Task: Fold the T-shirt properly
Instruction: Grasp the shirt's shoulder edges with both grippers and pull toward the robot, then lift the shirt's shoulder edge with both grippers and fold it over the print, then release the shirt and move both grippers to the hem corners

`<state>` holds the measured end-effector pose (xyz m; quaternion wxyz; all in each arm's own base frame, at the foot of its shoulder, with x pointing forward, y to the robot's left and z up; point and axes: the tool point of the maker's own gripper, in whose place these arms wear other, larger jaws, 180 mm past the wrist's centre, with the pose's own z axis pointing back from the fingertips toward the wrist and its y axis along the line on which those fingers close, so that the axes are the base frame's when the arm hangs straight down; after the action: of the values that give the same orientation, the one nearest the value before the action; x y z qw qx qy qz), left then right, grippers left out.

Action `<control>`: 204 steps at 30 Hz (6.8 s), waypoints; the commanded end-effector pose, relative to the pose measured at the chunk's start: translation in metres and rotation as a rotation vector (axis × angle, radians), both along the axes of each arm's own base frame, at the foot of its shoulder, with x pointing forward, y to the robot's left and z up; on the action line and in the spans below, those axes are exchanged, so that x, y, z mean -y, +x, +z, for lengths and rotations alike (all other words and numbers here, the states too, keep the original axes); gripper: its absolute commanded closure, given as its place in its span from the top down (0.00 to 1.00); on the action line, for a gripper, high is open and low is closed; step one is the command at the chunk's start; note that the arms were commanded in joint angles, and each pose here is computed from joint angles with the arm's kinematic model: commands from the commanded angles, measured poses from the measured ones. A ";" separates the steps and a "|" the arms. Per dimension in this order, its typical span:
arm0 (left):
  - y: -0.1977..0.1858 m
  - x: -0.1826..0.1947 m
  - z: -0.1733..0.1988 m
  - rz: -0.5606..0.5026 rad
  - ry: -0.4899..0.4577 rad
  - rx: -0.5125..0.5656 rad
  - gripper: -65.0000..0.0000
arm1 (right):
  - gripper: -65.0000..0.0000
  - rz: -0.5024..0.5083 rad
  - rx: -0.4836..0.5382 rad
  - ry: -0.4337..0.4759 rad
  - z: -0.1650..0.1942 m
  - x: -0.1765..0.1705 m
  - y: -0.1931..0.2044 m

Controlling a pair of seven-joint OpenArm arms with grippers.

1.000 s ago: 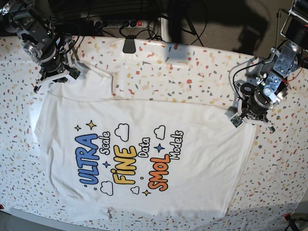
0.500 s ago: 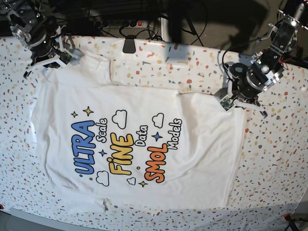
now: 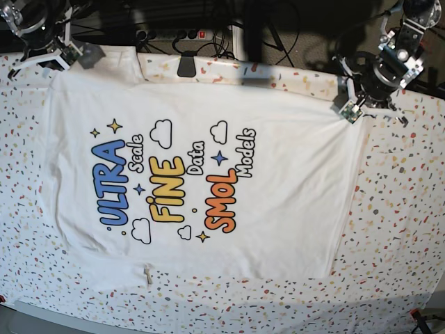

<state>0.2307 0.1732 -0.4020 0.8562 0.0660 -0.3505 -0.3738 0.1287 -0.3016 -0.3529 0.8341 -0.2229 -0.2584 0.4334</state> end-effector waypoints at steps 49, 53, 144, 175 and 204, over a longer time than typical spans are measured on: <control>0.079 0.000 0.037 0.056 -0.191 0.263 0.00 | 0.00 -0.206 0.413 0.351 0.043 -0.011 0.131; 0.092 0.000 0.027 0.075 -0.206 0.246 0.00 | 0.00 -0.198 0.394 0.365 0.027 -0.018 0.149; -0.013 -0.011 -0.048 0.278 -0.274 -0.020 0.00 | 0.00 -0.439 0.051 0.314 -0.081 0.001 0.044; 0.083 -0.015 0.100 0.278 -0.331 0.409 0.00 | 0.00 -0.537 0.498 0.450 0.049 0.016 0.078; 0.256 -0.037 -0.001 0.407 -0.590 -0.089 0.34 | 0.42 -0.482 0.463 0.546 0.071 -0.003 0.141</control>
<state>0.4745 0.2045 -0.4194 0.9158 -0.1363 -0.3693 -0.0799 0.2637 -0.2973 -0.2957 0.8723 -0.1346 -0.4638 0.0762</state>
